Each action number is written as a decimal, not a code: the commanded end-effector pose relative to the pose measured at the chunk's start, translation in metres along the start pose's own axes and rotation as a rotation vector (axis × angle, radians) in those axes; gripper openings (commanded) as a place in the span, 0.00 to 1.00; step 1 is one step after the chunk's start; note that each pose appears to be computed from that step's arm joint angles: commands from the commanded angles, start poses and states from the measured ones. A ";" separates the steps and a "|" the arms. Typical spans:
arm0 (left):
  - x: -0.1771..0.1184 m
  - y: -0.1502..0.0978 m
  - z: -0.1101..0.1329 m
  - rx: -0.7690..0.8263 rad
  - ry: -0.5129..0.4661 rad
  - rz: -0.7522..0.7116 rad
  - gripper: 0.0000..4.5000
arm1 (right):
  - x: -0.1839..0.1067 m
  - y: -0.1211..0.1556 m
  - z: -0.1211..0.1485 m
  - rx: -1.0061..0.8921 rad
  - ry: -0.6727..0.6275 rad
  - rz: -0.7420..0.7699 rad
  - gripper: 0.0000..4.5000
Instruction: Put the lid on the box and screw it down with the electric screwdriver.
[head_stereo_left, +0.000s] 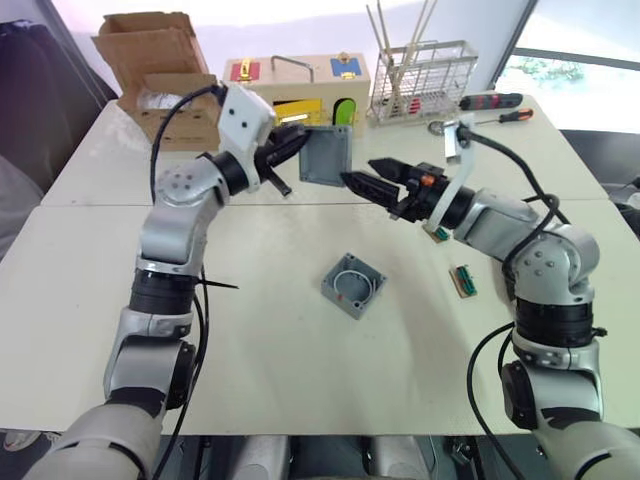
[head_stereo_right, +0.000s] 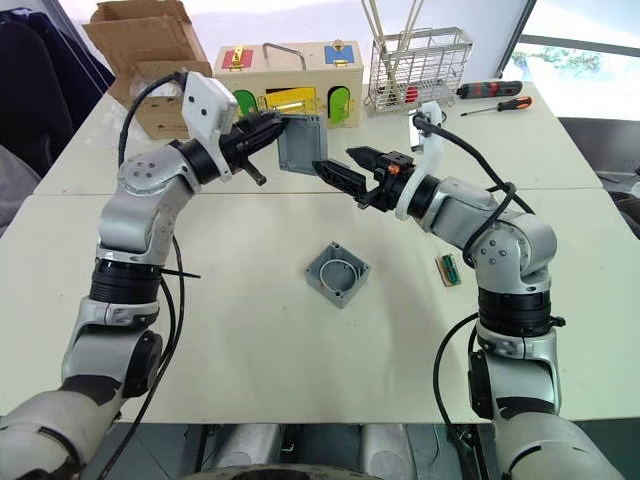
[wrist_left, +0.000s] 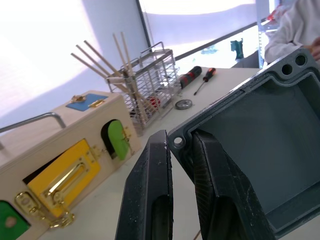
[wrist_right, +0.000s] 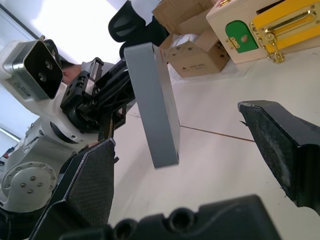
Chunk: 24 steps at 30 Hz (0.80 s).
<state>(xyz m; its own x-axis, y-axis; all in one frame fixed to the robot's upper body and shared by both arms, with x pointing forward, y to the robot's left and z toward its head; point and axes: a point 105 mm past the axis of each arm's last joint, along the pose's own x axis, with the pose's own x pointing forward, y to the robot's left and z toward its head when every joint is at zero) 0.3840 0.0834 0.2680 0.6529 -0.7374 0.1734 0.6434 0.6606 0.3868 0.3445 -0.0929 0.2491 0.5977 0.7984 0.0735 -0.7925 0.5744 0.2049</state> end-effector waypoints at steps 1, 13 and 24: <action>-0.001 -0.003 0.023 0.072 -0.066 -0.019 0.00 | -0.001 0.008 0.019 -0.033 -0.055 0.038 1.00; 0.001 -0.007 0.026 0.107 -0.068 -0.050 0.00 | -0.004 0.006 0.019 -0.037 -0.055 0.016 0.52; 0.000 -0.011 0.028 0.113 -0.075 -0.057 0.00 | -0.002 0.008 0.011 -0.028 -0.022 0.016 0.03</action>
<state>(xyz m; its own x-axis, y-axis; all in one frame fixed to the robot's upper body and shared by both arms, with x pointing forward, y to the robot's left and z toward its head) 0.3795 0.0789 0.2704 0.6381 -0.7525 0.1630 0.6335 0.6334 0.4444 0.3418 -0.0929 0.2512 0.5942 0.8008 0.0747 -0.7949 0.5707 0.2060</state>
